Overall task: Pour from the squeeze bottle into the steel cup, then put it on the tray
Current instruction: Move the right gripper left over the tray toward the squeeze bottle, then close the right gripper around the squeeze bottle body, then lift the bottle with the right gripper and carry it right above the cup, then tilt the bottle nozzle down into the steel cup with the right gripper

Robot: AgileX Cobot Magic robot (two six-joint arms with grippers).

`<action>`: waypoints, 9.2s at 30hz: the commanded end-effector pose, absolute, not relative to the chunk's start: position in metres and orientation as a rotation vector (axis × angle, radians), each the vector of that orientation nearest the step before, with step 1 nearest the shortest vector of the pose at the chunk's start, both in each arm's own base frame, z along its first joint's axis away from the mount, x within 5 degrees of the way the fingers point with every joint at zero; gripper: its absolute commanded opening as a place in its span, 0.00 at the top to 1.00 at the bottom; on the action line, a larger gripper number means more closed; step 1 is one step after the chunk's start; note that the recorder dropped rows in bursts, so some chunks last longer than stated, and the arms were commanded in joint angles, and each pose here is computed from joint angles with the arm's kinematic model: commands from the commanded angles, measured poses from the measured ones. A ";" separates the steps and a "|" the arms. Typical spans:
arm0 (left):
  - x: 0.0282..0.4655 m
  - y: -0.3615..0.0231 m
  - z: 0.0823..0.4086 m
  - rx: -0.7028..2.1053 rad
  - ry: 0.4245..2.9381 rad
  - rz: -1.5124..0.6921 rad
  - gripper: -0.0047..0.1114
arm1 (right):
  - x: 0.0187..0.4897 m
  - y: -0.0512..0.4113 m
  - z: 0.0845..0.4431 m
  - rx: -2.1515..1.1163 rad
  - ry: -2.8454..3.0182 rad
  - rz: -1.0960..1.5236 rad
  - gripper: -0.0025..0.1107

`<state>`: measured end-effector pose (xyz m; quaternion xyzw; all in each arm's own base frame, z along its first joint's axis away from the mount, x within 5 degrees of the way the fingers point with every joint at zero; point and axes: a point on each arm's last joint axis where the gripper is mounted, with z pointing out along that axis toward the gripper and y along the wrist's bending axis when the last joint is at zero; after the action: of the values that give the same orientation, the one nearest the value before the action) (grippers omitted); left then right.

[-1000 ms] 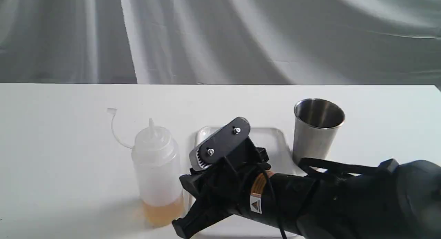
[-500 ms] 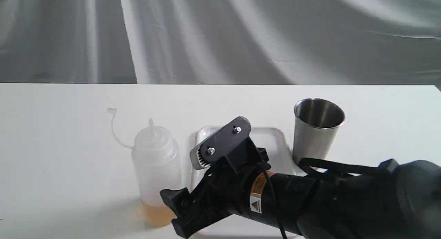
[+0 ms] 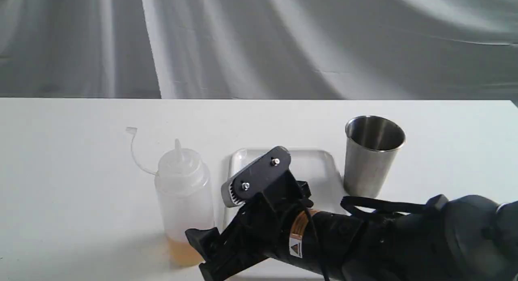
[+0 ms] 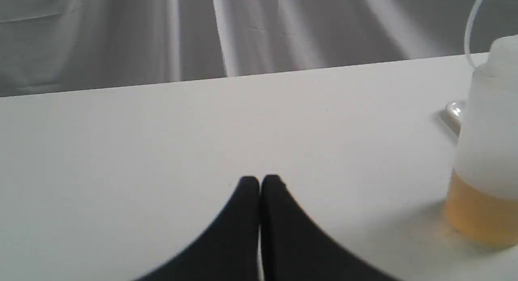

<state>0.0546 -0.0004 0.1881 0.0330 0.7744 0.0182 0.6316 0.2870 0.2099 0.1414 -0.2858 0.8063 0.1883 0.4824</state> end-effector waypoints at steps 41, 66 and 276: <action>0.055 0.000 0.187 0.072 1.767 0.041 0.96 | 0.344 0.251 0.125 -0.718 1.900 0.460 0.25; 0.055 0.000 0.187 0.072 1.767 0.041 0.96 | 0.336 0.261 0.137 -0.696 1.881 0.497 0.78; 0.055 0.000 0.187 0.069 1.767 0.039 0.96 | 0.343 0.012 0.195 -0.633 2.062 -1.428 0.83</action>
<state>0.0546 -0.0004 0.1881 0.0330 0.7744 0.0182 0.6316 0.3430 0.0142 0.1866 -0.2374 0.7848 -0.5052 0.2691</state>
